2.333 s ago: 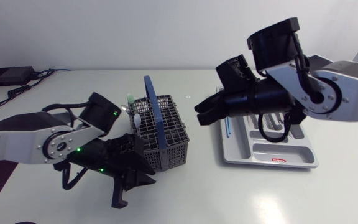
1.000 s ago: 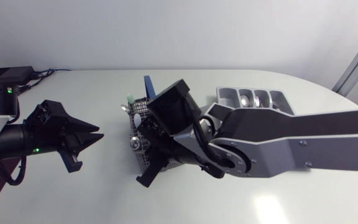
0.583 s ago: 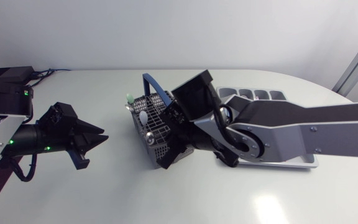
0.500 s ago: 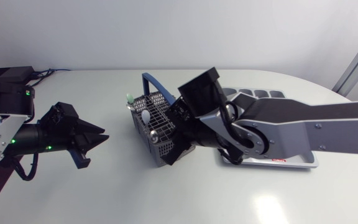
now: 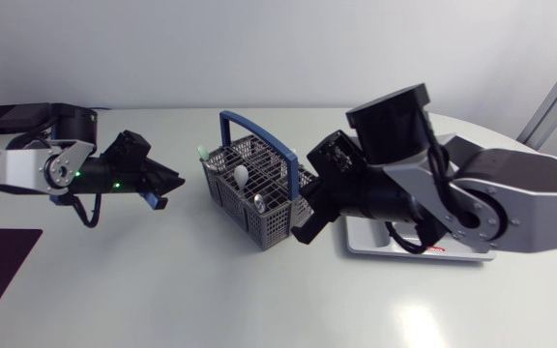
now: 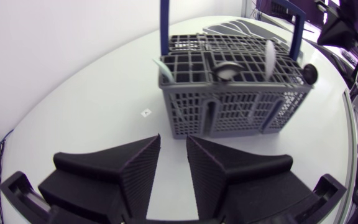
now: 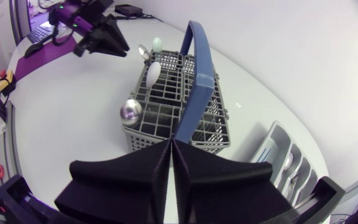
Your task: Unload the cutlery basket into the drawer organizer.
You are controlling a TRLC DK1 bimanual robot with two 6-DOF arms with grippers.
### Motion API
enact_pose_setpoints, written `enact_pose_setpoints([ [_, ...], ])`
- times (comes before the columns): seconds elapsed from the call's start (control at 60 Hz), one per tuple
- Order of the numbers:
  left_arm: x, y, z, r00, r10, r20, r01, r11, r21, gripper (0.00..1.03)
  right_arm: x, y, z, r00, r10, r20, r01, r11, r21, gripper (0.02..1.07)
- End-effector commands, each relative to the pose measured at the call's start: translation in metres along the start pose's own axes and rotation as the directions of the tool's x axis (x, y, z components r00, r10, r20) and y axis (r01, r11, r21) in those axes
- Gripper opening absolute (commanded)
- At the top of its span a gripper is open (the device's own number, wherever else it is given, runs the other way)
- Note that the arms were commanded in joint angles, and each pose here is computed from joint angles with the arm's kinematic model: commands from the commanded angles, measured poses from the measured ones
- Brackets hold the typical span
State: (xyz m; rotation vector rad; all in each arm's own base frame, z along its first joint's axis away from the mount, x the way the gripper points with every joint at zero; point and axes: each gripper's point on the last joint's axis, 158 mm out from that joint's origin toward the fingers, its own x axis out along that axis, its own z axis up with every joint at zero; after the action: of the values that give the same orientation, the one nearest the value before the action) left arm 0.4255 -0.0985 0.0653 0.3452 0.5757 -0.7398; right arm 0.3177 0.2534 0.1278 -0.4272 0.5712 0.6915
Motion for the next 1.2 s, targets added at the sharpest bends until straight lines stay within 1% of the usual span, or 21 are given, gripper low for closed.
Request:
enact_pose_setpoints([
  [0.0, 0.018, 0.023, 0.006, 1.000, 0.013, 0.019, -0.012, 0.999, -0.051, 0.33, -0.006, 0.000, -0.022, 0.999, 0.004, -0.035, -0.004, 1.000, 0.021, 0.12],
  [0.1, 0.033, 0.044, 0.016, 0.997, 0.045, 0.065, -0.038, 0.993, -0.107, 0.33, -0.004, -0.008, -0.035, 0.998, 0.012, -0.054, -0.009, 0.998, 0.057, 0.12],
  [0.25, 0.060, 0.063, 0.015, 0.997, 0.045, 0.069, -0.032, 0.985, -0.171, 0.33, 0.007, -0.020, -0.055, 0.996, -0.002, -0.084, 0.011, 0.995, 0.096, 0.12],
  [0.317, 0.066, 0.066, 0.017, 0.996, 0.041, 0.073, -0.027, 0.983, -0.179, 0.33, 0.012, -0.025, -0.060, 0.996, -0.003, -0.093, 0.014, 0.994, 0.111, 0.12],
  [0.45, 0.078, 0.066, 0.027, 0.994, -0.004, 0.109, 0.025, 0.980, -0.197, 0.33, 0.028, -0.033, -0.071, 0.993, 0.008, -0.120, 0.009, 0.990, 0.143, 0.12],
  [0.533, 0.081, 0.061, 0.032, 0.990, -0.057, 0.128, 0.083, 0.974, -0.210, 0.33, 0.040, -0.036, -0.072, 0.992, 0.012, -0.123, 0.008, 0.987, 0.158, 0.12],
  [0.583, 0.084, 0.059, 0.033, 0.989, -0.069, 0.134, 0.097, 0.972, -0.213, 0.33, 0.048, -0.038, -0.073, 0.991, 0.017, -0.136, 0.006, 0.986, 0.167, 0.12],
  [0.85, 0.091, 0.041, 0.038, 0.973, -0.169, 0.157, 0.201, 0.955, -0.217, 0.33, 0.082, -0.045, -0.061, 0.993, 0.039, -0.112, -0.013, 0.975, 0.221, 0.12],
  [1.017, 0.092, 0.020, 0.038, 0.959, -0.237, 0.157, 0.265, 0.944, -0.197, 0.32, 0.087, -0.056, -0.051, 0.996, 0.025, -0.087, -0.003, 0.970, 0.245, 0.12],
  [1.183, 0.085, 0.005, 0.035, 0.952, -0.266, 0.148, 0.291, 0.940, -0.181, 0.32, 0.089, -0.065, -0.045, 0.997, 0.030, -0.070, -0.010, 0.963, 0.268, 0.12],
])
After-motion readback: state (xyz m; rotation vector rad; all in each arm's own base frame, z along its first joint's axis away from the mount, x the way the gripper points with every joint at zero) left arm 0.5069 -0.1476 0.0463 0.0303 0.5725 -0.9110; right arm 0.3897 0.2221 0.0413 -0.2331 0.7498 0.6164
